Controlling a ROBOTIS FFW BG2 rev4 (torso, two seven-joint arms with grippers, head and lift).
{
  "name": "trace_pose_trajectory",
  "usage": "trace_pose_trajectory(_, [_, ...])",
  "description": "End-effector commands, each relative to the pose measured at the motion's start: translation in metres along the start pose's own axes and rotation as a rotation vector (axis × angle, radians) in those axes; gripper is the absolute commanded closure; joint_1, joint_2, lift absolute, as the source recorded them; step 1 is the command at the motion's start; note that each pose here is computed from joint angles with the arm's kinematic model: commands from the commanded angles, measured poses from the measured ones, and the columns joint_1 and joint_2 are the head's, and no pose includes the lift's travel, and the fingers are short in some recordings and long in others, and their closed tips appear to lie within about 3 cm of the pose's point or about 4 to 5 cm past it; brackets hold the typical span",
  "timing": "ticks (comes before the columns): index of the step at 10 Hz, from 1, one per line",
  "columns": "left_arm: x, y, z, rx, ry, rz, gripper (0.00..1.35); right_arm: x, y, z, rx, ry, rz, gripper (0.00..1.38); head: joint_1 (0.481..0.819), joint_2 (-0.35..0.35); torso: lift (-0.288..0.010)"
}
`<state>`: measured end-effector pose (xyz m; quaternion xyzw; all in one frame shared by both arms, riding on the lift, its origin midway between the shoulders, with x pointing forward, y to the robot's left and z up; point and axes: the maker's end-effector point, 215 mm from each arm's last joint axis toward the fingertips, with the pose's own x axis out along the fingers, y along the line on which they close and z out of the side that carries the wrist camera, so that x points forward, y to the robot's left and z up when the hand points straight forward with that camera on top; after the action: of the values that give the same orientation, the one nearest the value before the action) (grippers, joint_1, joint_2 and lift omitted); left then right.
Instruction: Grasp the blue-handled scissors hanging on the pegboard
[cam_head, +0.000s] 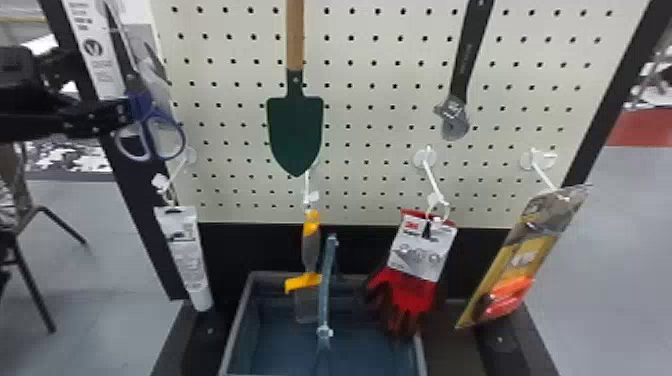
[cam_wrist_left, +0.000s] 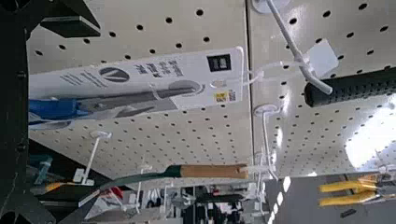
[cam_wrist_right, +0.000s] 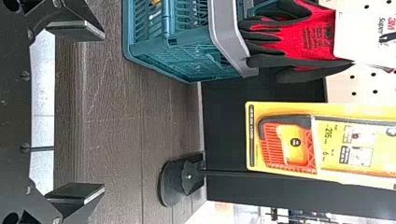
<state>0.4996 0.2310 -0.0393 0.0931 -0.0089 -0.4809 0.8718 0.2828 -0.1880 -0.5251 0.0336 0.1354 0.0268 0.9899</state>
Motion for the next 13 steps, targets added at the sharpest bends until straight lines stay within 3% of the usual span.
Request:
trace_pose_trajectory(1, [0.012,-0.013,0.012,-0.011,-0.025,-0.081,0.12,0.002,0.000,0.000,-0.002,-0.001,0.002,0.15,0.549,0.000,-0.100])
trace_pose_trajectory(4, [0.026,-0.044,0.027,-0.027,-0.052,-0.233,0.12,0.001,0.001,-0.001,-0.002,0.001,0.004,0.15,0.549,0.000,-0.100])
trace_pose_trajectory(7, [0.034,-0.047,0.034,-0.007,-0.024,-0.270,0.12,0.002,0.000,-0.002,-0.003,0.002,0.004,0.15,0.549,0.000,-0.100])
trace_pose_trajectory(8, [0.034,-0.044,0.032,-0.012,-0.022,-0.268,0.23,0.003,0.001,-0.001,-0.003,0.001,0.005,0.15,0.549,0.000,-0.100])
trace_pose_trajectory(9, [0.033,-0.041,0.031,-0.009,-0.015,-0.258,0.57,0.003,0.001,-0.001,-0.003,0.001,0.005,0.15,0.549,0.000,-0.100])
trace_pose_trajectory(10, [0.034,-0.040,0.029,-0.008,-0.011,-0.256,0.76,0.003,0.000,-0.001,-0.004,0.001,0.004,0.15,0.549,0.000,-0.100])
trace_pose_trajectory(11, [0.034,-0.039,0.030,0.007,-0.008,-0.248,0.84,0.002,0.001,-0.003,-0.003,0.006,0.005,0.15,0.549,0.000,-0.100])
trace_pose_trajectory(13, [0.036,-0.037,0.037,0.035,-0.030,-0.230,1.15,0.002,0.000,-0.003,-0.002,0.004,0.004,0.15,0.549,0.000,-0.100])
